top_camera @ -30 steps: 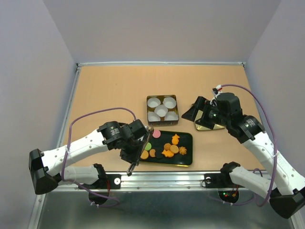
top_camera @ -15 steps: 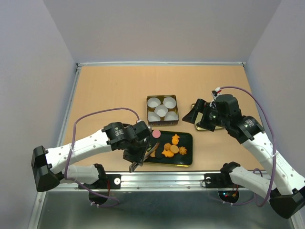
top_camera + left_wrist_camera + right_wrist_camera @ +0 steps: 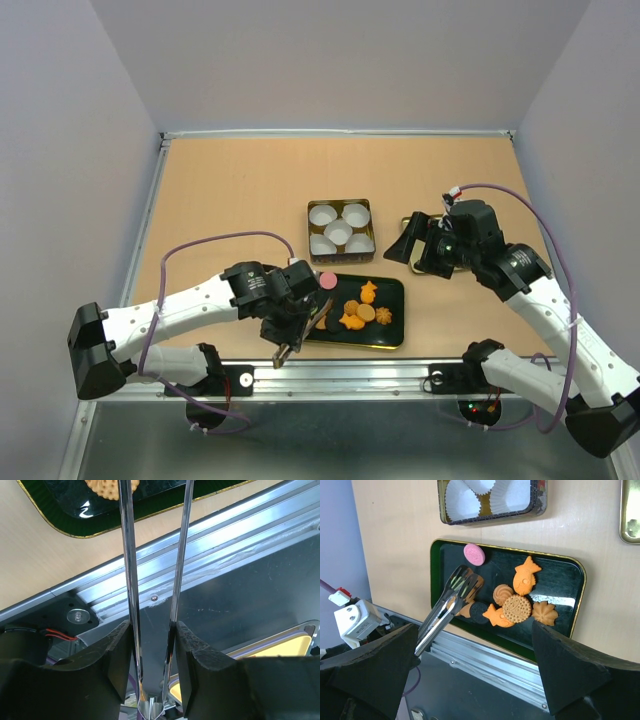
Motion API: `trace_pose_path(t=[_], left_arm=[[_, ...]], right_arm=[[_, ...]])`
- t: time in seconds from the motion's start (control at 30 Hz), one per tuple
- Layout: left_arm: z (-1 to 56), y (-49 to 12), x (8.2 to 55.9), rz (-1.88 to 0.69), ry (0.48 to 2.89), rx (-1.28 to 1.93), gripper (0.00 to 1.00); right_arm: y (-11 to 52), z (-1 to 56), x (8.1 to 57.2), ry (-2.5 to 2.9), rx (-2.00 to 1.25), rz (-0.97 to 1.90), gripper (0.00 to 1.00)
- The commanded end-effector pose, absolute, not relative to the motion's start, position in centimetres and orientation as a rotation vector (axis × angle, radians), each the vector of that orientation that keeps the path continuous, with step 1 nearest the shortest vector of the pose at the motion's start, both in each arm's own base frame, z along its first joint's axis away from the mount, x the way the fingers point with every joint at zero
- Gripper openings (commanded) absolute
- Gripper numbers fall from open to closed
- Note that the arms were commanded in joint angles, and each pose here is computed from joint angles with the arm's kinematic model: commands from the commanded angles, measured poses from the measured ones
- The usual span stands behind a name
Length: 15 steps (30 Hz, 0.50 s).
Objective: Pack the cookies
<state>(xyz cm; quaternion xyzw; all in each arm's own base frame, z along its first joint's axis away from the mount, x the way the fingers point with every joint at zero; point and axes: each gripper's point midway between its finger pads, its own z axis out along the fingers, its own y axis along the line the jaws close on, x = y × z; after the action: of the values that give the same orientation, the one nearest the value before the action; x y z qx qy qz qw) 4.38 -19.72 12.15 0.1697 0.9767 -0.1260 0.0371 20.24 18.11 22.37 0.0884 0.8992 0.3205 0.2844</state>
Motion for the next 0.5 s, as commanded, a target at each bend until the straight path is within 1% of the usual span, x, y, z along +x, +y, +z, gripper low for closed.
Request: trace_pose_path(t=[0.0,0.23,0.47], left_arm=[[12.3,-19.1,5.1,-0.307,2.976,0.479,0.48],[12.1,-18.4,5.8,-0.183,2.977,0.462,0.49],[12.4,-20.3,5.9,-0.255,2.954,0.521,0.53]], right_arm=[[17.8,21.9,20.7,2.403,0.224,0.824,1.00],[17.8,21.9,20.7,2.402,0.223,0.821,1.00],[17.8,21.8,20.7,2.405,0.220,0.814,1.00]])
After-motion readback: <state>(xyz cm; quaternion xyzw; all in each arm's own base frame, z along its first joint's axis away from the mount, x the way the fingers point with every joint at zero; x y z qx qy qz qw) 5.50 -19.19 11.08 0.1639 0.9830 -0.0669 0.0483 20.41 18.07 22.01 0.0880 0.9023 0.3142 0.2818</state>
